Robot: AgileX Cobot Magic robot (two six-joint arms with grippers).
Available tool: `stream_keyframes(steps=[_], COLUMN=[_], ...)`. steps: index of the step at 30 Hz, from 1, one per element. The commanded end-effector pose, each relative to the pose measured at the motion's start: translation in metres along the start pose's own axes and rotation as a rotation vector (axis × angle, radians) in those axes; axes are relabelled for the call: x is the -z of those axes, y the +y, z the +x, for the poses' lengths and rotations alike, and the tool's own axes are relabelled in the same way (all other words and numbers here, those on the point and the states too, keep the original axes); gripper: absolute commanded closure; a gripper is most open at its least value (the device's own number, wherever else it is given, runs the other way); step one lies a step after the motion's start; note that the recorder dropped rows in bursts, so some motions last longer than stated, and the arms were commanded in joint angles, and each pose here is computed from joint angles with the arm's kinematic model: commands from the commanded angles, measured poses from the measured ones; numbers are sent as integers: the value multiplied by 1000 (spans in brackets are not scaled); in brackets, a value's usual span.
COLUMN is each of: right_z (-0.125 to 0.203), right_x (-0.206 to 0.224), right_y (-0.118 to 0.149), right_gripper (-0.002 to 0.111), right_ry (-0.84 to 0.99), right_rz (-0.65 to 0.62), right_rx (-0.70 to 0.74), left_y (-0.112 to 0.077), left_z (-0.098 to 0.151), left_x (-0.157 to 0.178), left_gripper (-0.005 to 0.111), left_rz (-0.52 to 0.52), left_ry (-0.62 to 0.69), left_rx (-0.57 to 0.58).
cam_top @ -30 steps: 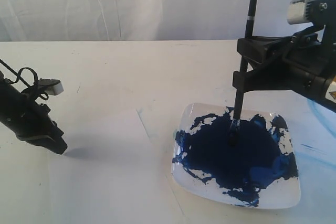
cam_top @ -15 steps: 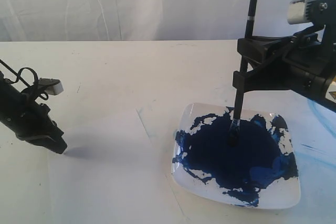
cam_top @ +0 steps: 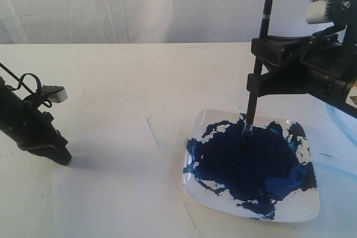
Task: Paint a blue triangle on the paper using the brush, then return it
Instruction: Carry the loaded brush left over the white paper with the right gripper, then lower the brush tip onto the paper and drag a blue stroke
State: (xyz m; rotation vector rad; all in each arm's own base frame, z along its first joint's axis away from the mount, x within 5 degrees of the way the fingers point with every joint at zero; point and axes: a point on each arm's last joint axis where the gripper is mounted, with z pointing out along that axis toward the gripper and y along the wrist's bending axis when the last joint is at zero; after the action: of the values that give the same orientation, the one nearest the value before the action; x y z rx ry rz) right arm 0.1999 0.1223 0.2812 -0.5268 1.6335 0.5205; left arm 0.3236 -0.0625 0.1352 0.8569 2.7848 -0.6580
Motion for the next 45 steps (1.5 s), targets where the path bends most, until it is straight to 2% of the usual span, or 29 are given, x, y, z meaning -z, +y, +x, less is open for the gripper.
stream_keyframes(steps=[1,4,10,18,24,34,45], right_z=[-10,-18,-24,-27,-12,7,38], right_x=[2,4,2,-20,-47,-94,-130], right_y=[6,13,26,59,89,123,143], right_gripper=[108,108,108,108,108,108,108], right_ry=[-110,-191,-219,-247,-229,-207,-198], right_rz=[-61,-133,-234,-428,-577,-696,-821], right_rx=[23,69,46,9,-19,-34,-28], left_y=[1,1,4,4,3,-3,-2], left_z=[5,5,9,9,3,-5,-4], left_x=[-9,-9,-9,-9,-4,11,10], left_gripper=[107,107,107,107,107,107,107], left_rz=[19,17,-11,-13,0,-1,-6], left_ry=[35,38,80,82,79,51,50], left_rx=[3,-1,-19,-18,-15,-36,-34])
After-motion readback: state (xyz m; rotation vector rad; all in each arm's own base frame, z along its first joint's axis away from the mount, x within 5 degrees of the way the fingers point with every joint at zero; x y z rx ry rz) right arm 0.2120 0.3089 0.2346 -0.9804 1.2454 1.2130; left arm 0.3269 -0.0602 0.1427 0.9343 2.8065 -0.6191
